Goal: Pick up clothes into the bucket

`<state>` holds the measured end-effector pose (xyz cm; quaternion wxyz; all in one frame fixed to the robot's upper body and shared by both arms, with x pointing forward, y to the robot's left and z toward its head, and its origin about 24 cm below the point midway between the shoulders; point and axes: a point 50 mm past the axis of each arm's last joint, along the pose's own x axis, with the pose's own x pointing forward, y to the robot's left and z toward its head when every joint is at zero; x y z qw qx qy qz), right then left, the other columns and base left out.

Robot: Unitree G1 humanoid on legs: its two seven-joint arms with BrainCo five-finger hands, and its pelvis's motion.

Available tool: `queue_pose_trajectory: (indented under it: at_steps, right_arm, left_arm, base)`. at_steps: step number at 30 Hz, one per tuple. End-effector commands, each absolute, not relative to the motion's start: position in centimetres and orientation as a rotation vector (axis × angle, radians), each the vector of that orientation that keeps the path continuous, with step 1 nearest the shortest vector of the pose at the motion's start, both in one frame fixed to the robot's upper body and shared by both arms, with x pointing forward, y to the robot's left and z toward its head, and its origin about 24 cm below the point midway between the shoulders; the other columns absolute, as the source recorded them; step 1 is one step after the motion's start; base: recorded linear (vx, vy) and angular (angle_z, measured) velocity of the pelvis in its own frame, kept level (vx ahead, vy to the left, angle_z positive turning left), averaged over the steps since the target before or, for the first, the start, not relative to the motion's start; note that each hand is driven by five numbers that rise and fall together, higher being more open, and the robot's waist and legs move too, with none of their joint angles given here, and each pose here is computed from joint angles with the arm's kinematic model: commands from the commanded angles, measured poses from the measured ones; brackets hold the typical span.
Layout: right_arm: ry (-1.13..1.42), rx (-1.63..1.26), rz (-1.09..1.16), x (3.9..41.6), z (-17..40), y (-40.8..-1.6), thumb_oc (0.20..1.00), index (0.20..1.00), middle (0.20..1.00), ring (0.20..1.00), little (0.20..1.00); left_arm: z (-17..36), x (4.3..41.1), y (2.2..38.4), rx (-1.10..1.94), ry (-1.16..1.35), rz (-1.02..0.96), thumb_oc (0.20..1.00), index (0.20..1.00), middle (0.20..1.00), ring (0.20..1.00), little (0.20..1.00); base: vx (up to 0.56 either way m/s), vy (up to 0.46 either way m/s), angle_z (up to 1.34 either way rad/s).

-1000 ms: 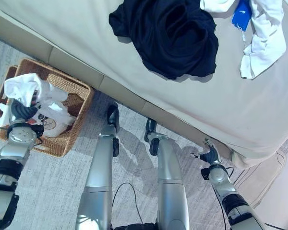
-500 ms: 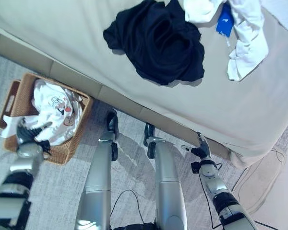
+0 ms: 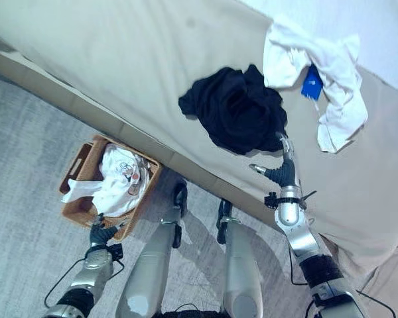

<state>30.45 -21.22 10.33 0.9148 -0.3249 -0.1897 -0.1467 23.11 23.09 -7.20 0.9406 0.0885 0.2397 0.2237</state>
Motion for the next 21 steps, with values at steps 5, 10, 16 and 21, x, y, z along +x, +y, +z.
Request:
queue_pose_trajectory:
  at_steps: [5,10,16,21]
  right_arm:
    - [-0.505,-0.886,-0.33,33.5,14.6,-21.5,1.0,1.0,1.0,1.0,1.0]
    - [-0.234,-1.017,-0.415,38.9,16.9,-24.8,1.0,1.0,1.0,1.0,1.0]
    - [-0.053,-1.185,-0.463,40.2,18.7,-27.2,1.0,1.0,1.0,1.0,1.0]
    - [0.001,-1.27,-0.506,40.1,20.0,-28.5,1.0,1.0,1.0,1.0,1.0]
  left_arm:
    - [-7.8,23.3,19.1,0.274,0.46,0.228,1.0,1.0,1.0,1.0,1.0]
    - [-8.2,23.1,15.2,0.34,0.447,-0.031,1.0,1.0,1.0,1.0,1.0]
    - [-7.7,23.3,13.1,0.348,0.411,-0.159,1.0,1.0,1.0,1.0,1.0]
    - [-7.3,23.9,12.4,0.307,0.4,-0.147,1.0,1.0,1.0,1.0,1.0]
  base:
    - [0.03,-0.084,0.14]
    - [0.03,-0.065,0.17]
    - [0.0,-0.083,0.11]
    - [-0.01,-0.049,0.08]
